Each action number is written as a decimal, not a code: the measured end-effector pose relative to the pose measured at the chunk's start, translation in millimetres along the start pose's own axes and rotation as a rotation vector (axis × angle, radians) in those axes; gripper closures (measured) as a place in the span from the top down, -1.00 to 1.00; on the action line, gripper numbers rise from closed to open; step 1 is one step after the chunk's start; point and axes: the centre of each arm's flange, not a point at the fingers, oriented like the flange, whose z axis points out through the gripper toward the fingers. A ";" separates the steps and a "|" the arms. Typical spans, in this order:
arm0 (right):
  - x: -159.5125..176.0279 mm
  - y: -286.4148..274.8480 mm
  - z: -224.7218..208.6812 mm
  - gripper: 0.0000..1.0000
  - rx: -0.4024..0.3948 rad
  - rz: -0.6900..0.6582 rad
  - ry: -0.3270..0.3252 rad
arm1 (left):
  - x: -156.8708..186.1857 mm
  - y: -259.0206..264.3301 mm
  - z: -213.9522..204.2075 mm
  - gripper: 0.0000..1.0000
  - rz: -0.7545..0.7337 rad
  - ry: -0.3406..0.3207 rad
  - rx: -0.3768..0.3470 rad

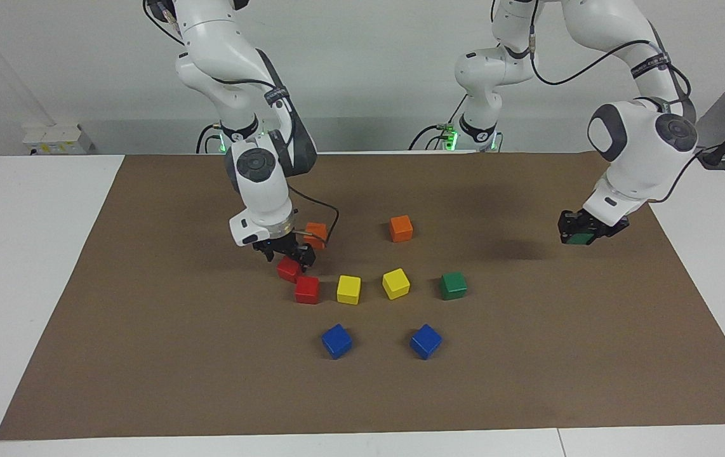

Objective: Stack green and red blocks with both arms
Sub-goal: 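Carry green outward with the left gripper while the right gripper carries red, then lower green onto the table with the left gripper while the right gripper places red, then reach and grasp the second green block with the left gripper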

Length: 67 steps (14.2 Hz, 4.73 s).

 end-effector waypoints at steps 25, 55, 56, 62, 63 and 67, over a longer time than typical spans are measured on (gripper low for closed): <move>120.4 159.5 -74.0 0.11 -0.022 -0.410 0.002 | -59.0 -22.6 102.8 0.10 -0.145 0.060 0.014; 114.9 218.7 -1.2 0.11 -0.020 -0.471 -0.005 | 53.0 87.9 -25.1 1.00 -0.099 0.118 -0.013; 114.9 218.7 -0.4 0.11 -0.020 -0.471 -0.004 | 60.8 112.8 -27.3 1.00 -0.110 0.116 -0.019; 114.9 218.7 3.3 0.11 -0.019 -0.471 -0.001 | 89.6 215.5 -18.9 1.00 -0.126 0.115 -0.045; 115.0 218.7 3.3 0.11 -0.019 -0.471 -0.001 | 92.8 230.1 -11.5 1.00 -0.115 0.106 -0.047; 114.5 218.7 4.3 0.82 -0.019 -0.471 0.001 | 99.6 276.1 31.8 1.00 -0.072 0.068 -0.049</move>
